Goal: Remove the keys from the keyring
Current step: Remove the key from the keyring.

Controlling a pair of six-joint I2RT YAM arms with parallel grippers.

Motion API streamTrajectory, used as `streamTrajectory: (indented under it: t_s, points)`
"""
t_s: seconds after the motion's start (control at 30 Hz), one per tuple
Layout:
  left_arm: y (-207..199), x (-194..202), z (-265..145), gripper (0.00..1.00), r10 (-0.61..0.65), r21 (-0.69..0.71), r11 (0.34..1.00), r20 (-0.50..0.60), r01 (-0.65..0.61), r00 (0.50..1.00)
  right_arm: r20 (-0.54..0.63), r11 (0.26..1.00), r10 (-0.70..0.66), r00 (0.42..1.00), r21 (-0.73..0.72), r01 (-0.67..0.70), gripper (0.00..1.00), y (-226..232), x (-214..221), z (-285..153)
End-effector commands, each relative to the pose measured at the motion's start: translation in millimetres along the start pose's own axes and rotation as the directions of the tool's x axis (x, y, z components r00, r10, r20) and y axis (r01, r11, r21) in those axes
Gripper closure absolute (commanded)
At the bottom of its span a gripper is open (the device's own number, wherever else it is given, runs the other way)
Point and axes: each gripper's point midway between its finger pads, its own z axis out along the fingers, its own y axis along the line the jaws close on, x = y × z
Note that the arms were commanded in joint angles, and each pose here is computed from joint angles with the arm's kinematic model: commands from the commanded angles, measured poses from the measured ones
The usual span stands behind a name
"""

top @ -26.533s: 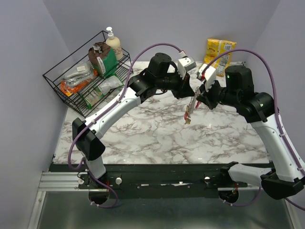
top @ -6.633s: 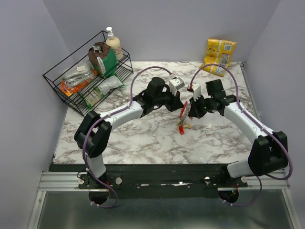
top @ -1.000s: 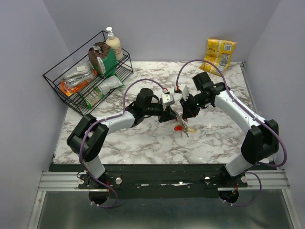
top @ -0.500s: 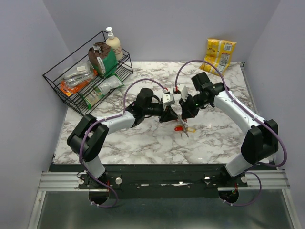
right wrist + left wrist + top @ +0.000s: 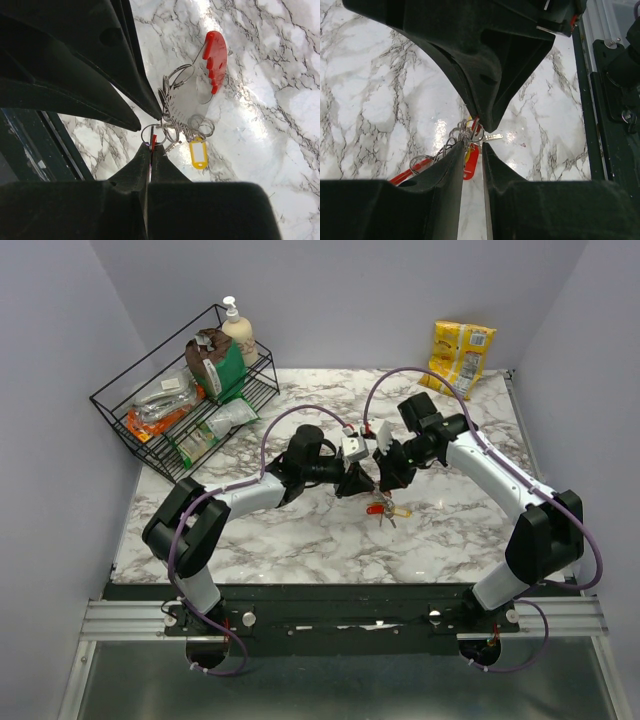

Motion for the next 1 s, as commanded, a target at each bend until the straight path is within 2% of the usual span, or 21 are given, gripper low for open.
streamTrajectory:
  t_s: [0.0, 0.23, 0.97]
  points:
    - [-1, -10, 5, 0.72, 0.024, 0.018, 1.0, 0.023, -0.025, 0.999, 0.028, 0.998, -0.04, 0.999, 0.048, 0.039, 0.95, -1, -11, -11]
    - [-3, -9, 5, 0.82, 0.022, 0.025, 0.999, 0.021, -0.023, 1.0, 0.034, 0.996, -0.051, 0.998, 0.076, 0.048, 0.95, -4, -13, -16]
    - [-2, -18, 8, 0.73, 0.019, 0.034, 0.999, 0.037, -0.021, 0.999, 0.03, 0.996, -0.06, 0.998, 0.066, 0.058, 0.95, -2, -18, -22]
